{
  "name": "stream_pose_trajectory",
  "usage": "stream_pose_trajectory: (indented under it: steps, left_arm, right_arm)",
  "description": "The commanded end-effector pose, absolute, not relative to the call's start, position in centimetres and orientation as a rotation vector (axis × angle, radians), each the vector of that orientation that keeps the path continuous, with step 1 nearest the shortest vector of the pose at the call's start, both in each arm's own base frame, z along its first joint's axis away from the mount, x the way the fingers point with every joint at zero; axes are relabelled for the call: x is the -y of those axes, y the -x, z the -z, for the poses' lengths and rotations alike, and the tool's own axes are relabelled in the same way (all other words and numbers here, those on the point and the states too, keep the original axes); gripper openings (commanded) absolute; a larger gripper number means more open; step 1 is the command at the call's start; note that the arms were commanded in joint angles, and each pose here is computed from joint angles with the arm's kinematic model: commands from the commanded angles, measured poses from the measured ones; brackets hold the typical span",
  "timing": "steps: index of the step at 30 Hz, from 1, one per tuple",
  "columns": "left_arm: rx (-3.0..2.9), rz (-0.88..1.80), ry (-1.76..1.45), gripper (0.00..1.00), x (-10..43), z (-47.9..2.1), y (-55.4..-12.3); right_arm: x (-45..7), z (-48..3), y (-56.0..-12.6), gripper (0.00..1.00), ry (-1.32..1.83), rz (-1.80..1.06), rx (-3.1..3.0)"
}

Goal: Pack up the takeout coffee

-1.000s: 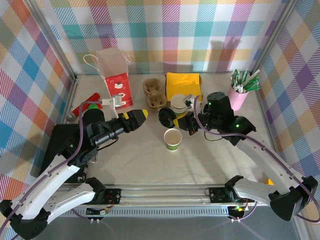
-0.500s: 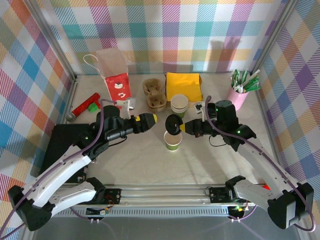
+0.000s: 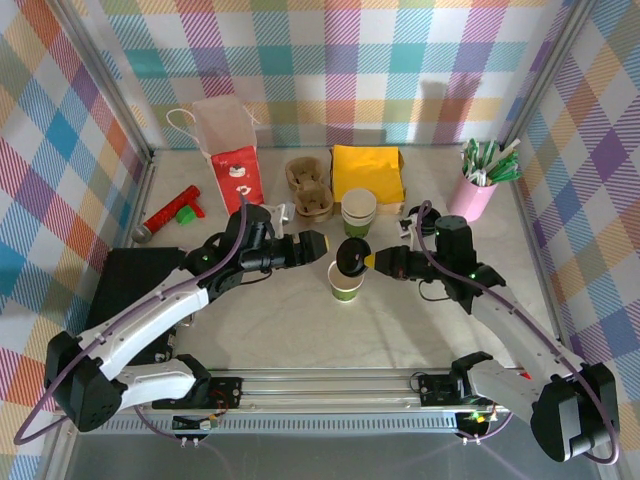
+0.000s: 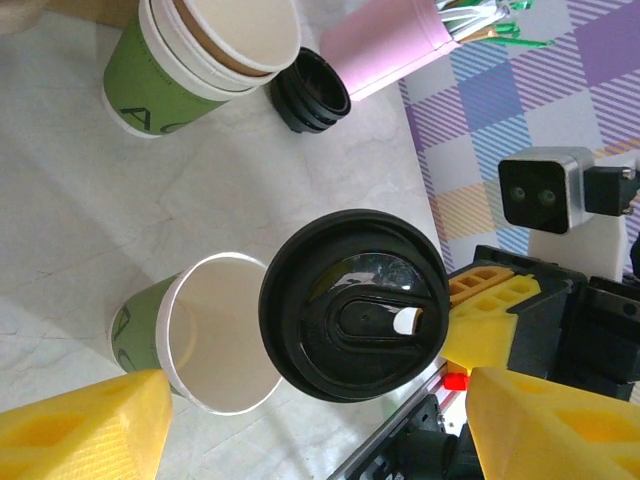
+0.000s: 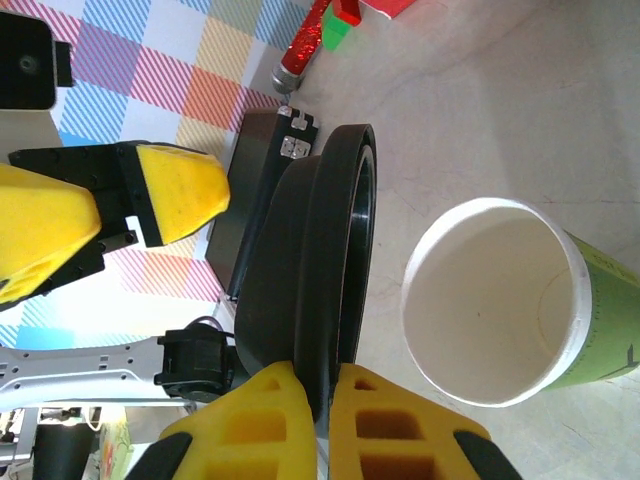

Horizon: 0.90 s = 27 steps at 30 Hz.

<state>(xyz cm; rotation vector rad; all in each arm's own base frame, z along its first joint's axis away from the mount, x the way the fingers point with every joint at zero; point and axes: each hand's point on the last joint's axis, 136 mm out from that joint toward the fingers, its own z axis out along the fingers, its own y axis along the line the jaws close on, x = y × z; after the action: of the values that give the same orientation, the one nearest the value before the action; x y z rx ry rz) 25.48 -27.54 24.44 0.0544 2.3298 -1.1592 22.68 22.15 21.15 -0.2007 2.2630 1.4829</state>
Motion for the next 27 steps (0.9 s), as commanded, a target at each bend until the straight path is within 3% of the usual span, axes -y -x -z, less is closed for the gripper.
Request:
stream_pose_trajectory:
  steps: [1,27]
  left_arm:
    - [-2.336,1.197,-0.054,0.77,28.1,-24.2,-25.4]
    - [-2.391,1.209,0.036,0.76,29.0,-21.4,-26.5]
  right_arm:
    - [-22.3,-21.4,-22.9,0.0,0.188,-1.52,-2.236]
    - [-22.4,-15.3,-23.1,0.0,0.072,-1.506,-2.454]
